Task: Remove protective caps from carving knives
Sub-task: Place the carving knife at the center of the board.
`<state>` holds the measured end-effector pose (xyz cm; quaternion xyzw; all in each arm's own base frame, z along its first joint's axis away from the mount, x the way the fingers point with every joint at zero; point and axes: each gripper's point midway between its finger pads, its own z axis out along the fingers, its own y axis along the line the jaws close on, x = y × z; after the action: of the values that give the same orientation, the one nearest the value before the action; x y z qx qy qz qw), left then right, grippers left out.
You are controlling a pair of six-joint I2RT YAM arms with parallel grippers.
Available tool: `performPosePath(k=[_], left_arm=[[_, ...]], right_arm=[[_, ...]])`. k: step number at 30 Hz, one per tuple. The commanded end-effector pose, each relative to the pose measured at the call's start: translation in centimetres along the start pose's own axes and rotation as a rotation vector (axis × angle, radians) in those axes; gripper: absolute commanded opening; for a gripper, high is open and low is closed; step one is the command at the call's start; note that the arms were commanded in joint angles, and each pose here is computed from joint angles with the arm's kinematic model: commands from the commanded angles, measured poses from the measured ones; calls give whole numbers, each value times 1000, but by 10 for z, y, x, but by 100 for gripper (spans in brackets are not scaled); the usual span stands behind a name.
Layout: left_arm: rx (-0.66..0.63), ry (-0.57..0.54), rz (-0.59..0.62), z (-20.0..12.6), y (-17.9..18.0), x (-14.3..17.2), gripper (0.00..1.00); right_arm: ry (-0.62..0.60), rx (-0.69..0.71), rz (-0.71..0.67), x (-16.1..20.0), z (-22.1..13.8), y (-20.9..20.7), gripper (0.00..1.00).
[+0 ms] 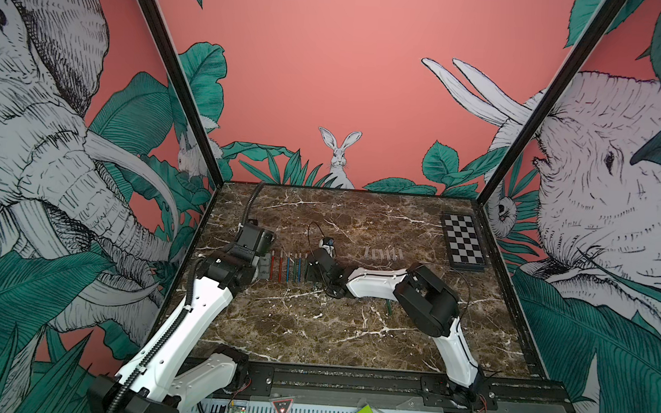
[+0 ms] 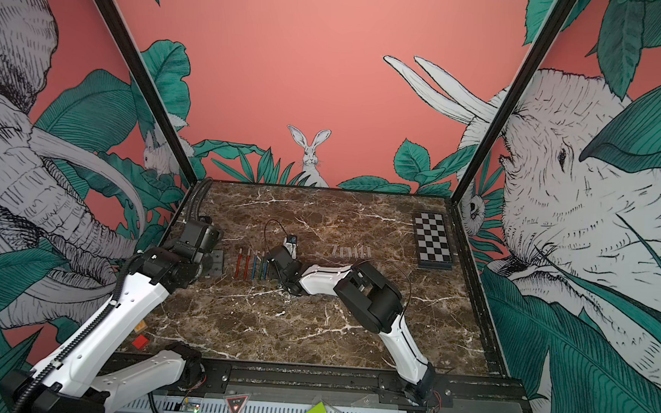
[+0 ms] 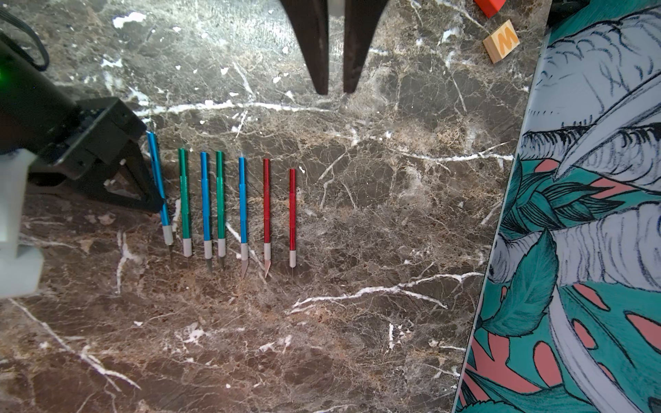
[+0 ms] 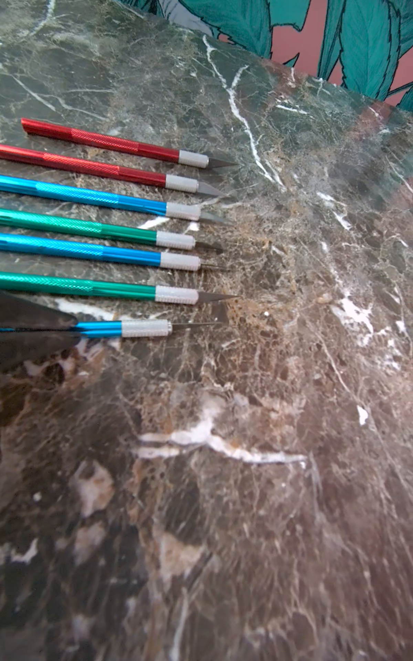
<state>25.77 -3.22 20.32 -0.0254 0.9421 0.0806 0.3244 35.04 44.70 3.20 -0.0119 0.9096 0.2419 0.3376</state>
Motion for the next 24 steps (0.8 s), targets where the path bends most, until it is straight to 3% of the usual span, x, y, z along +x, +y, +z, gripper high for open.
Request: performPosePath(k=[1, 15, 24], left_arm=[[-19, -7, 6, -2, 6, 4, 0], [-16, -5, 6, -2, 5, 4, 0], [-16, -5, 6, -2, 5, 4, 0]], right_arm=[[119, 112, -19, 40, 16, -40, 0], [77, 214, 84, 38, 8, -62, 0], [57, 209, 107, 33, 3, -61, 0]])
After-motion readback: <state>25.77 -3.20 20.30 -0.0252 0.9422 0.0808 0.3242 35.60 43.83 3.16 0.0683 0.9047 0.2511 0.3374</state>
